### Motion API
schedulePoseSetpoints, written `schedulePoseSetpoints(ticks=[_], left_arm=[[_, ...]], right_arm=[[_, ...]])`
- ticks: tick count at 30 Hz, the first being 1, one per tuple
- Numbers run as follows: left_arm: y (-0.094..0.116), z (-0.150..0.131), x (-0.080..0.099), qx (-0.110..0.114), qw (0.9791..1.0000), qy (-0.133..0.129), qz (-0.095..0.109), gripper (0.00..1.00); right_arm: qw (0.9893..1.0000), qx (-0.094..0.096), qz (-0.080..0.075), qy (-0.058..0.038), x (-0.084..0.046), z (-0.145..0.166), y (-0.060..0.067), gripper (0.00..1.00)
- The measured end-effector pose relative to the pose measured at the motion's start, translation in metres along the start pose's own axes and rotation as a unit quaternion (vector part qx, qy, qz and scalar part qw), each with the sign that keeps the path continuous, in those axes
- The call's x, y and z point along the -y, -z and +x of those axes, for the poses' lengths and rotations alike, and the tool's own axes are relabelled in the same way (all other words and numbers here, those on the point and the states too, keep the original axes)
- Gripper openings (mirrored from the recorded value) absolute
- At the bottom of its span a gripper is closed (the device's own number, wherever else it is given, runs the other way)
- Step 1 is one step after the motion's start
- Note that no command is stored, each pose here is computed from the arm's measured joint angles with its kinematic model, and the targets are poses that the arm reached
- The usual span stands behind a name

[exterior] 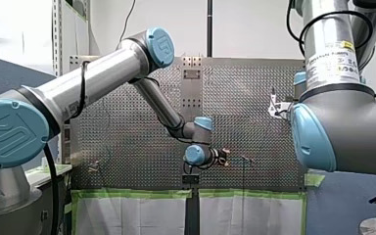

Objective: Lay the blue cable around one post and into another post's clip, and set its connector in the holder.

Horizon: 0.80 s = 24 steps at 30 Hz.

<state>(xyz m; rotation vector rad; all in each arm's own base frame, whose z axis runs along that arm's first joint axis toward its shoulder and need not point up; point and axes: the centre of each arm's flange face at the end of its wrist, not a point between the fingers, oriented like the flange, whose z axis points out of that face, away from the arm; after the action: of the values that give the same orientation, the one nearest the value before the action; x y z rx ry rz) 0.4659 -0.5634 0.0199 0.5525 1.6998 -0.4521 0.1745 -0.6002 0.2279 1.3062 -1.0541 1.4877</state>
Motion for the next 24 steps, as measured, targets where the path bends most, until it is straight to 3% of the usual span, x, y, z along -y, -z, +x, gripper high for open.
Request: schedulePoseSetpoints(ticks=[8,15,19,24], left_arm=[[0.011,-0.018,-0.001,0.014,0.9998,0.002,-0.015,1.00],[0.026,-0.043,-0.012,0.044,0.9979,0.015,-0.044,1.00],[0.041,-0.053,-0.017,0.041,0.9971,0.007,-0.065,1.00],[0.057,-0.070,-0.030,0.056,0.9936,0.011,-0.097,1.00]], right_arm=[[0.9993,-0.038,-0.003,0.0047,-0.005,0.047,0.002,0.00],[0.9969,-0.078,-0.009,0.0083,-0.013,0.091,0.007,0.00],[0.9965,-0.081,-0.020,0.0075,-0.022,0.097,0.009,0.00],[0.9963,-0.075,-0.041,0.0073,-0.037,0.092,0.011,0.00]])
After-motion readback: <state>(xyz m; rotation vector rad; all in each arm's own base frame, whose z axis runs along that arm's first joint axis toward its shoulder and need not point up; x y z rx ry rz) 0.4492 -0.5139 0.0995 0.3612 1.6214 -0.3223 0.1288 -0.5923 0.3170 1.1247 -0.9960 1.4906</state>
